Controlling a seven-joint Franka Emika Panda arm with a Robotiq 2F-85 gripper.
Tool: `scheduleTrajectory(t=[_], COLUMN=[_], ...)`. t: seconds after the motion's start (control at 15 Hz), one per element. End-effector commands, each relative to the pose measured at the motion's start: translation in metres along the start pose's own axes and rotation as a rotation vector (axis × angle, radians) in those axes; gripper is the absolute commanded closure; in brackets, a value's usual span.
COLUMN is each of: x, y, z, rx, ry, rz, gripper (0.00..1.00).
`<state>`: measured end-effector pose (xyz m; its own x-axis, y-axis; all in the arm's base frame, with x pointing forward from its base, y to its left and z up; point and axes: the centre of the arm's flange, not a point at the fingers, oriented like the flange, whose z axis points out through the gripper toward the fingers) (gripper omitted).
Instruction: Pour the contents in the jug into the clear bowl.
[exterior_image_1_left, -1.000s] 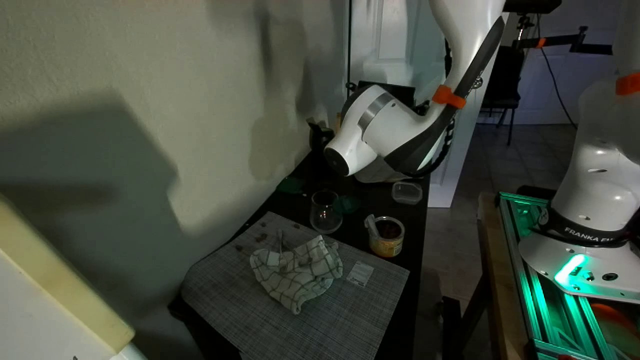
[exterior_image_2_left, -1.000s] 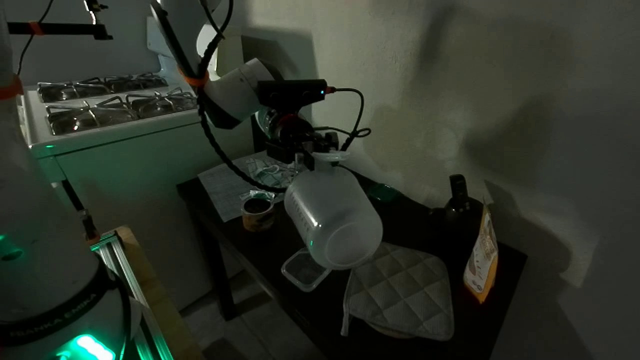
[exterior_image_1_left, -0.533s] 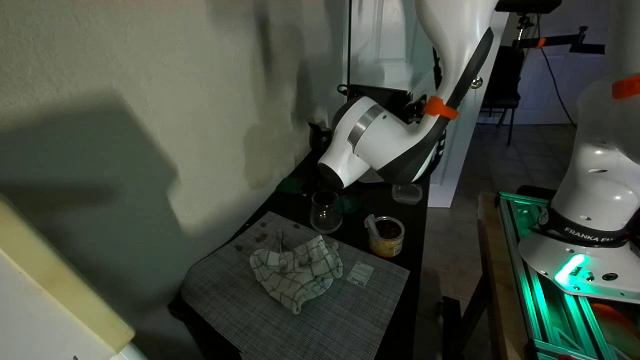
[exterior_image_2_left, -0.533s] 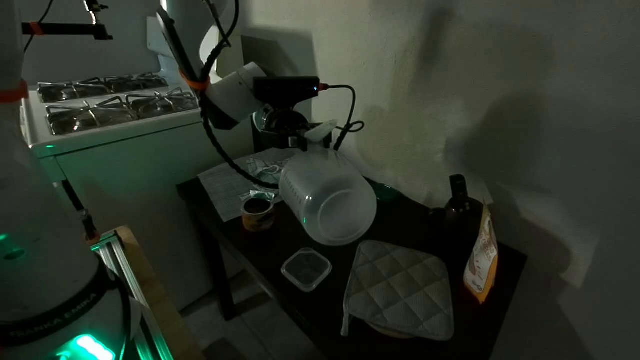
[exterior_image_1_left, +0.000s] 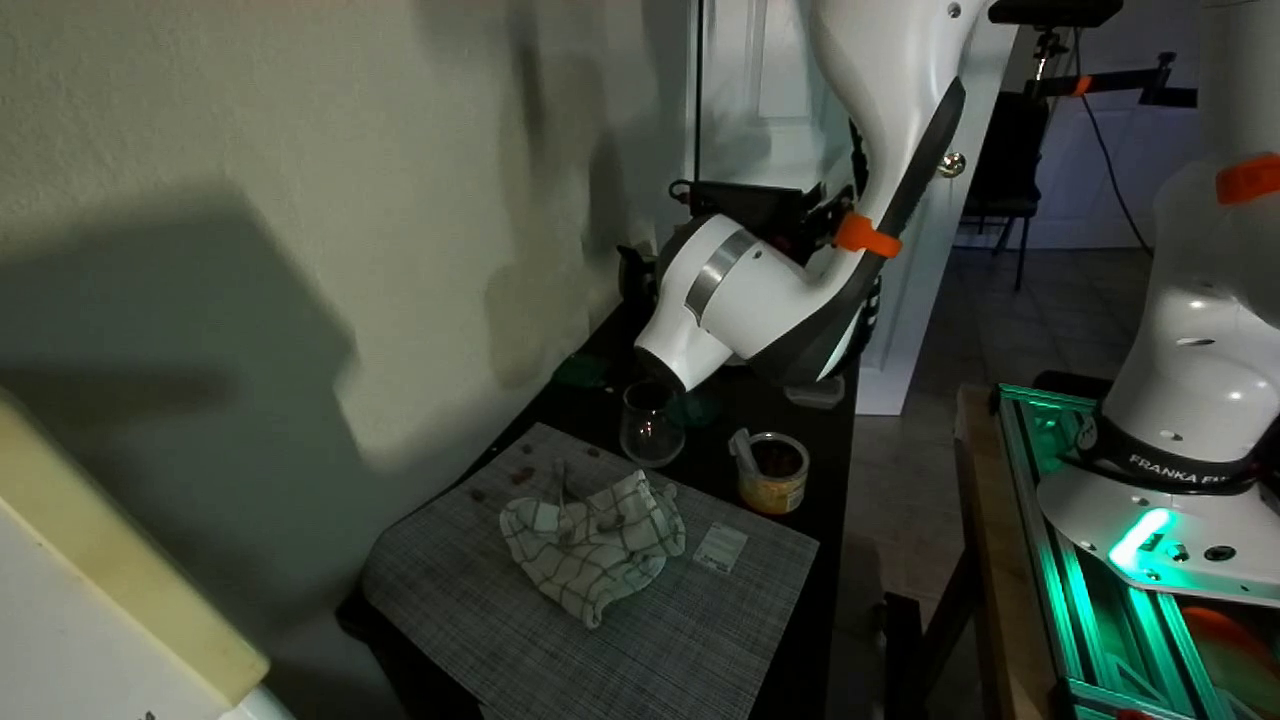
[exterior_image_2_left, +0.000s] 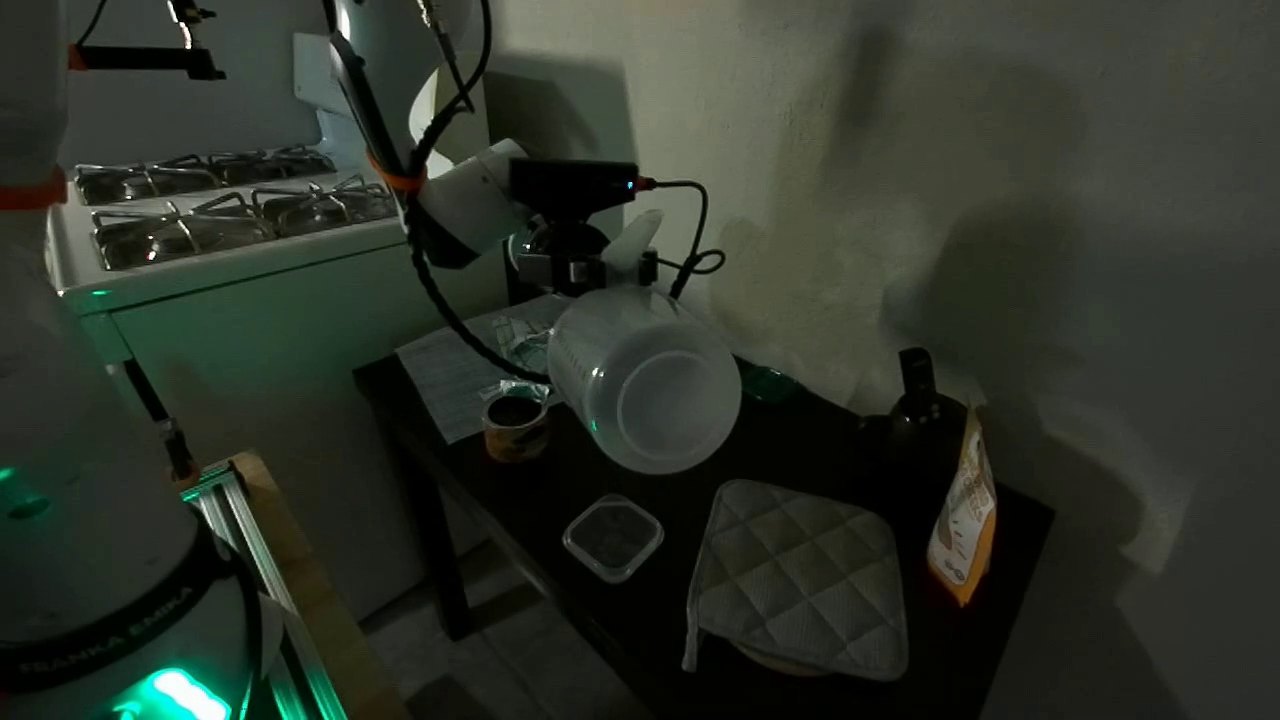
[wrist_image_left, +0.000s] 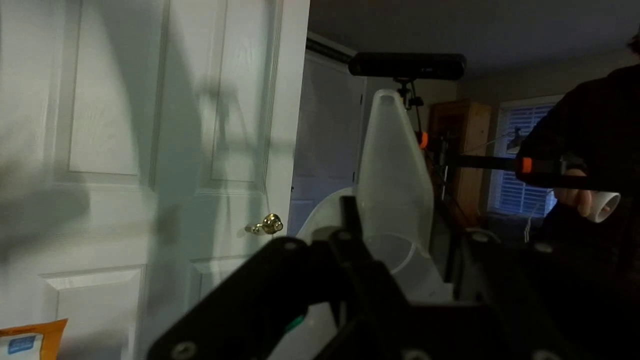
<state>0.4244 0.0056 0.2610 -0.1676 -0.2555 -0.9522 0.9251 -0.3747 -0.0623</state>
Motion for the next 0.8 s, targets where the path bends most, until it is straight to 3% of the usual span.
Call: scheduleTrajectory(t=[0.0,0.47,0.6,0.73], x=[0.0,0.002,-0.002,-0.016], y=[0.006,0.004,0.005,0.012], z=[-0.008,-0.01,-0.007,0.008], rx=[-0.015,-0.012,-0.004,0.031], ry=[-0.054,-0.083,-0.045,0.099], rz=[-0.036,-0.082,-0.064,-0.016], gripper=[0.88,0.88,0.88,0.88])
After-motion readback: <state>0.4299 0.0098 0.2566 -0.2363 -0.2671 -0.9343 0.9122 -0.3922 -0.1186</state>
